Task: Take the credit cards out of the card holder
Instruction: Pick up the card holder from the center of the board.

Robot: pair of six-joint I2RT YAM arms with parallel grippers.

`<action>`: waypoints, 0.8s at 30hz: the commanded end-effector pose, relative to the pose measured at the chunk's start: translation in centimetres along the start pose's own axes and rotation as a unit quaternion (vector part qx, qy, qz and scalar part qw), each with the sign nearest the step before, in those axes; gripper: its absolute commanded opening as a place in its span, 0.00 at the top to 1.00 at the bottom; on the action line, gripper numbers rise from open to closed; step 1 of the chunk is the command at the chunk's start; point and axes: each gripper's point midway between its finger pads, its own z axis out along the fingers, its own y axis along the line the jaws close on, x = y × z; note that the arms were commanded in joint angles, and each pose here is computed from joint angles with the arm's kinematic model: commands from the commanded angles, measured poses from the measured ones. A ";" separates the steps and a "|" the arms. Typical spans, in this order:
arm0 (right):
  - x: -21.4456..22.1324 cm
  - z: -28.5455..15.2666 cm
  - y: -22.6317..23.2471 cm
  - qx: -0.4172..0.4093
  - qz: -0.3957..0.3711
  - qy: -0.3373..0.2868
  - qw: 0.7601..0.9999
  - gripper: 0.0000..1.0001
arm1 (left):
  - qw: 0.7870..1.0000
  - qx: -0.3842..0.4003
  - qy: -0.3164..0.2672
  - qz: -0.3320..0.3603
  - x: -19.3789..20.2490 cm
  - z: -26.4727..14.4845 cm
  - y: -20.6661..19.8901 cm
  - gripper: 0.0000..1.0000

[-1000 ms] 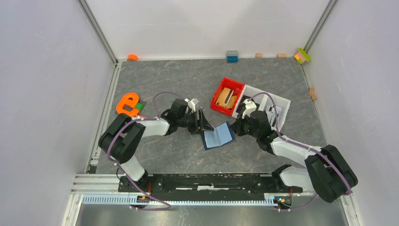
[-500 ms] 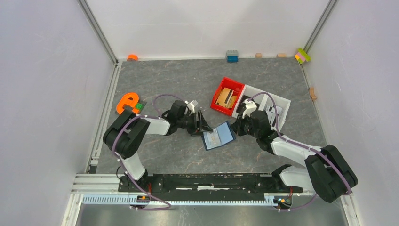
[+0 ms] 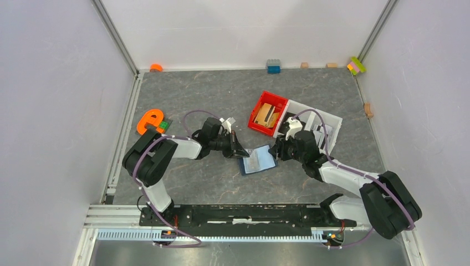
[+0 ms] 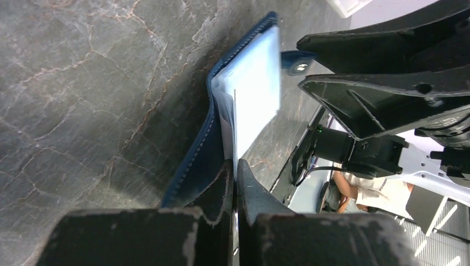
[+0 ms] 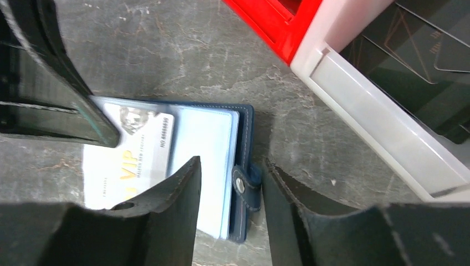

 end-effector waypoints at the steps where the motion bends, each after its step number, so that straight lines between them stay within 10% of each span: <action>1: -2.3 -0.7 -0.3 0.023 -0.020 -0.031 0.999 0.48 | 0.998 0.039 -0.029 0.042 -1.4 -1.0 -2.5 0.98; 12: -6.3 -4.8 4.8 -0.108 -0.077 -0.156 0.979 0.43 | 0.987 0.112 -0.065 0.091 -1.9 -3.5 -6.6 0.98; 24: -4.9 -5.4 10.4 -0.279 -0.063 -0.126 0.950 0.44 | 0.965 0.212 -0.089 0.129 -1.4 -6.0 -11.0 0.98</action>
